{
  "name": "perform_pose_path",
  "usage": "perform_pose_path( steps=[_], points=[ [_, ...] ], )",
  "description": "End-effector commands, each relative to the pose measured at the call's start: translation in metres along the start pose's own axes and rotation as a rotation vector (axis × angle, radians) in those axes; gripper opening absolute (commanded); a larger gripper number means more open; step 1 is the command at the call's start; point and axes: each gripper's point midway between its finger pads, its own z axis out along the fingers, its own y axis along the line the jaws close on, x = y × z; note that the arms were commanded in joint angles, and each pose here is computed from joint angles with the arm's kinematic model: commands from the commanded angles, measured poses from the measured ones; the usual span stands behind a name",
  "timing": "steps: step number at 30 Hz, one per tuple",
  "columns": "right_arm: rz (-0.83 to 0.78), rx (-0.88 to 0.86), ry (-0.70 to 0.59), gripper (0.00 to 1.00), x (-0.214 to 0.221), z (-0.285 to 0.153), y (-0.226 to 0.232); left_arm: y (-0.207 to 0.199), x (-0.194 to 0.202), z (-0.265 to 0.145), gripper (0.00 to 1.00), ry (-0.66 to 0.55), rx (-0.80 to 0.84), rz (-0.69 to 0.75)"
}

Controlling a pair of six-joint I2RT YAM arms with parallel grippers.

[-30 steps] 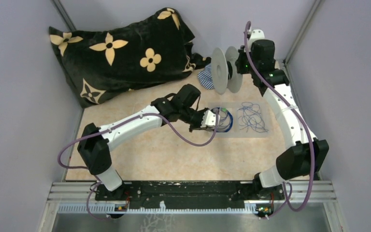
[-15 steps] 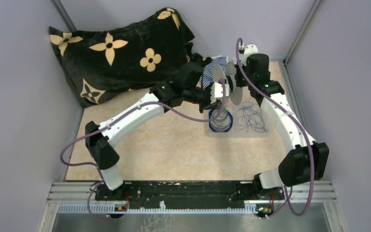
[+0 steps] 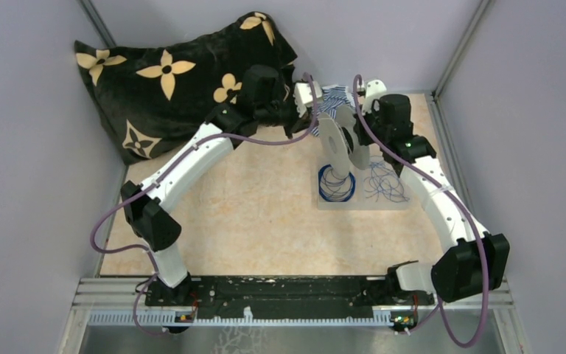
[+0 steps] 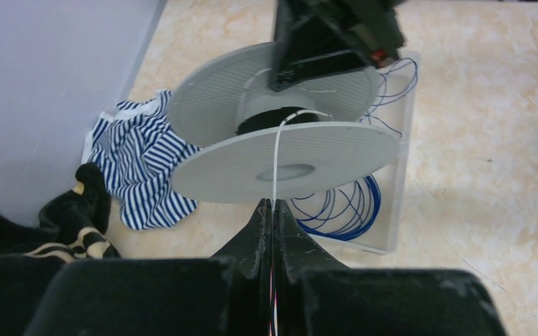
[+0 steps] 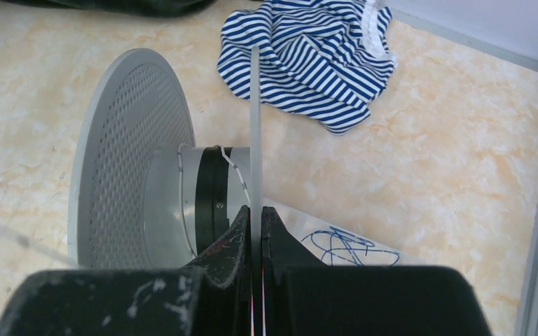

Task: Wrap the cables
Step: Wrap the cable around the cable reel.

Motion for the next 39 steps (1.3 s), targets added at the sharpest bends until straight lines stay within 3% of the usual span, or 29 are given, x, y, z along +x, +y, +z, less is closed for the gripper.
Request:
perform_pose_path(
  steps=[1, 9, 17, 27, 39],
  points=[
    [-0.064, -0.07, -0.139, 0.0, -0.038, -0.017, 0.016, 0.03, -0.019, -0.01, 0.0, -0.085, -0.048, -0.049],
    [-0.114, -0.168, -0.115, 0.0, -0.03, -0.023, 0.035, 0.066, 0.005, -0.014, 0.0, -0.065, -0.115, -0.097],
    [-0.126, -0.264, -0.155, 0.0, -0.048, -0.046, 0.052, 0.088, 0.054, -0.021, 0.0, -0.021, -0.152, -0.166],
    [-0.074, -0.36, -0.218, 0.0, -0.086, -0.068, 0.068, 0.08, 0.11, -0.017, 0.02, 0.019, -0.124, -0.241],
    [0.024, -0.3, -0.254, 0.0, -0.115, -0.076, 0.044, 0.044, 0.14, -0.026, 0.38, -0.024, -0.041, -0.288]
  ],
)
